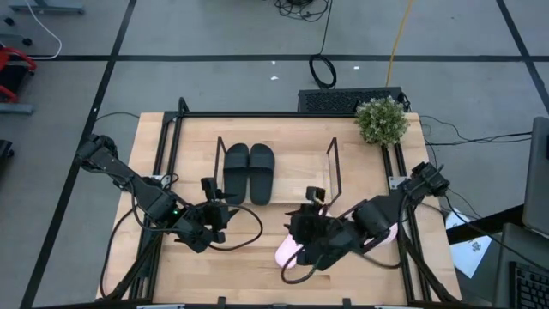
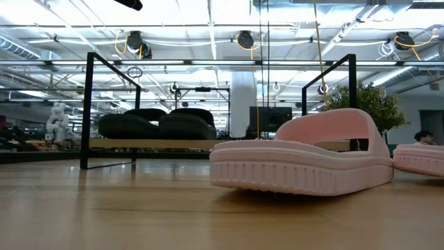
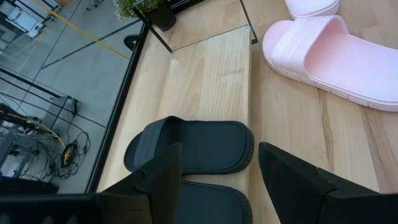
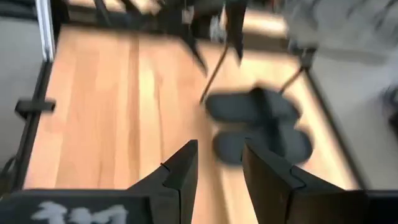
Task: Pick and place slides into the shelf
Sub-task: Put the left pink slipper on the shelf
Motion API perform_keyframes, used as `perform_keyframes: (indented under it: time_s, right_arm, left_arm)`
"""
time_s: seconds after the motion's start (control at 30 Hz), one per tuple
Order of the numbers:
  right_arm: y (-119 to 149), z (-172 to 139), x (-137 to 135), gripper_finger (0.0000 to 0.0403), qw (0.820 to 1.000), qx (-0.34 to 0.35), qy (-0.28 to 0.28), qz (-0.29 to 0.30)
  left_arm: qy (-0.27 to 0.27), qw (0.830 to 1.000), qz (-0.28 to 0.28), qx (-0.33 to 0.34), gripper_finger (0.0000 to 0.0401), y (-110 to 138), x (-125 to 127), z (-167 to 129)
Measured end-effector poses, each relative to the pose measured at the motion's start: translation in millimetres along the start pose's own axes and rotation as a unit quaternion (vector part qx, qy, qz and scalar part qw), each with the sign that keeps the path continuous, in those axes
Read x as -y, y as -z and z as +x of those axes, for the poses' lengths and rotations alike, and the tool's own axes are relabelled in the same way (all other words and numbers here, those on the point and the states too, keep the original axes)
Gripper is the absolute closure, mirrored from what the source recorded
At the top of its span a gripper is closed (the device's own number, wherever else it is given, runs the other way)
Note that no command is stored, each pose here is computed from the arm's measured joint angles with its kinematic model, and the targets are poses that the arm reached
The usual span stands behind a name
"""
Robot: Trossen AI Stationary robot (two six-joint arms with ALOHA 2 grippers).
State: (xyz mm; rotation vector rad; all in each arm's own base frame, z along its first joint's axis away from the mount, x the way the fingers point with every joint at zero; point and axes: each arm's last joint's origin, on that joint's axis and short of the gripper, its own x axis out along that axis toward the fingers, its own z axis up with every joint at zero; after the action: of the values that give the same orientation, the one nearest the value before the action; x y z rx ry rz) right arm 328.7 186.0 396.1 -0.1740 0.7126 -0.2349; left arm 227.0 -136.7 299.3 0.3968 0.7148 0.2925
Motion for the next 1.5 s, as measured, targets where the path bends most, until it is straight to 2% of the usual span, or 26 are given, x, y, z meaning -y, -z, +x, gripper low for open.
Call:
perform_keyframes:
  time_s: [0.2, 0.43, 0.6, 0.8, 1.0, 1.27, 1.37, 1.5]
  right_arm:
    - [15, 15, -13, 0.0287, 0.993, -0.093, -0.051, 0.045]
    - [23, 33, -30, 0.0287, 0.986, -0.137, -0.071, 0.068]
    - [29, 40, -37, 0.0287, 0.973, -0.174, -0.087, 0.126]
    - [53, 50, -41, 0.0287, 0.952, -0.239, -0.047, 0.186]
    - [83, 69, -48, 0.0287, 0.922, -0.308, -0.022, 0.235]
    - [113, 97, -56, 0.0287, 0.911, -0.320, -0.019, 0.261]
    - [122, 104, -56, 0.0287, 0.901, -0.334, -0.015, 0.274]
    - [128, 108, -54, 0.0287, 0.900, -0.338, 0.000, 0.274]
  left_arm:
    - [0.000, 1.000, 0.000, 0.000, 0.0185, 0, 0, 0]
    - [0.000, 1.000, 0.000, 0.000, 0.0185, 0, 0, 0]
    - [0.000, 1.000, 0.000, 0.000, 0.0185, 0, 0, 0]
    - [-0.006, 1.000, 0.004, -0.005, 0.0185, 1, -1, 0]
    - [-0.007, 1.000, 0.005, -0.005, 0.0185, 2, -1, 0]
    - [-0.007, 1.000, 0.006, -0.005, 0.0185, 2, -1, 0]
    - [-0.007, 1.000, 0.006, -0.005, 0.0185, 2, -1, 0]
    - [-0.007, 1.000, 0.008, -0.005, 0.0185, 2, -1, 0]
